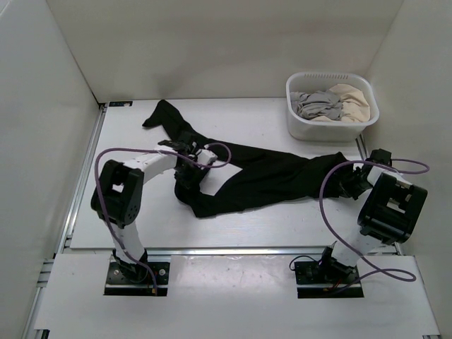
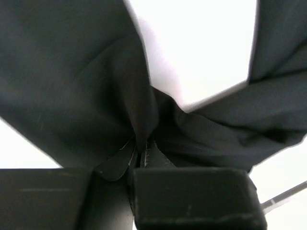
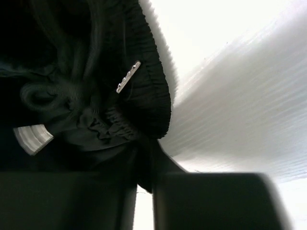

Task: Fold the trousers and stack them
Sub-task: Flatten the trousers out

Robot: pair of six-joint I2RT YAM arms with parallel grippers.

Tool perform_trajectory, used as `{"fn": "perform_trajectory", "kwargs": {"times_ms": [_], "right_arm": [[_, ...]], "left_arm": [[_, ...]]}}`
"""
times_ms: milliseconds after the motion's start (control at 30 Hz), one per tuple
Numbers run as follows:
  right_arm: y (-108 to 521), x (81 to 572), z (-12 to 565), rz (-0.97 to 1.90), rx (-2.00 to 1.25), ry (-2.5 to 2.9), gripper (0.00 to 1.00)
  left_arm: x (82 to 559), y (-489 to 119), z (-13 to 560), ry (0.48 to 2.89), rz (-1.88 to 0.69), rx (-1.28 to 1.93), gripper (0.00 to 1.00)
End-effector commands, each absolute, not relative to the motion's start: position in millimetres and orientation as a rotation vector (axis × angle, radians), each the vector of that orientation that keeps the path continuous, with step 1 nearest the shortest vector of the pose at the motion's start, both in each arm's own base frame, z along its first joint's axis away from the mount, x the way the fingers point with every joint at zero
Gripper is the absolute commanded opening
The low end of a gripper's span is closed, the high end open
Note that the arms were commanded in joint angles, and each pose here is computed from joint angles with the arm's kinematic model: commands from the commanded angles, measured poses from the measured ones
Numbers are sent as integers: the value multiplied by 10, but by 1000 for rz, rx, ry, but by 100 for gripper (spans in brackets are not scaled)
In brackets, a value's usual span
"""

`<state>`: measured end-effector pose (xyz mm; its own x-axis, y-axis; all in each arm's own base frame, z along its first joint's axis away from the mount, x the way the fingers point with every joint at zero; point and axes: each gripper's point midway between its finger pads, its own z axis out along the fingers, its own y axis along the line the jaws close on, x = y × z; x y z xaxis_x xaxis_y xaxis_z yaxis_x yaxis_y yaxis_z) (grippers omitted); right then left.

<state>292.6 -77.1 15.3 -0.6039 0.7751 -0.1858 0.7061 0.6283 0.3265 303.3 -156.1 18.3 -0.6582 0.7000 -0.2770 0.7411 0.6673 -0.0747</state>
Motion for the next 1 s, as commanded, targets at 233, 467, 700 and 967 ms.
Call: {"fn": "perform_trajectory", "kwargs": {"times_ms": [233,467,700,967], "right_arm": [[-1026,2551,734,30,1274,2503,0],[-822,2452,1045,147,1227,2560,0],[-793,2490,1139,183,1189,2564,0],[-787,2499,1090,192,1165,2578,0]], "left_arm": [[3060,-26,1586,2460,63,748,21],[2139,372,990,2578,63,740,53],[1872,260,1002,2584,-83,866,78],[3038,997,1235,2590,-17,270,93]]}}
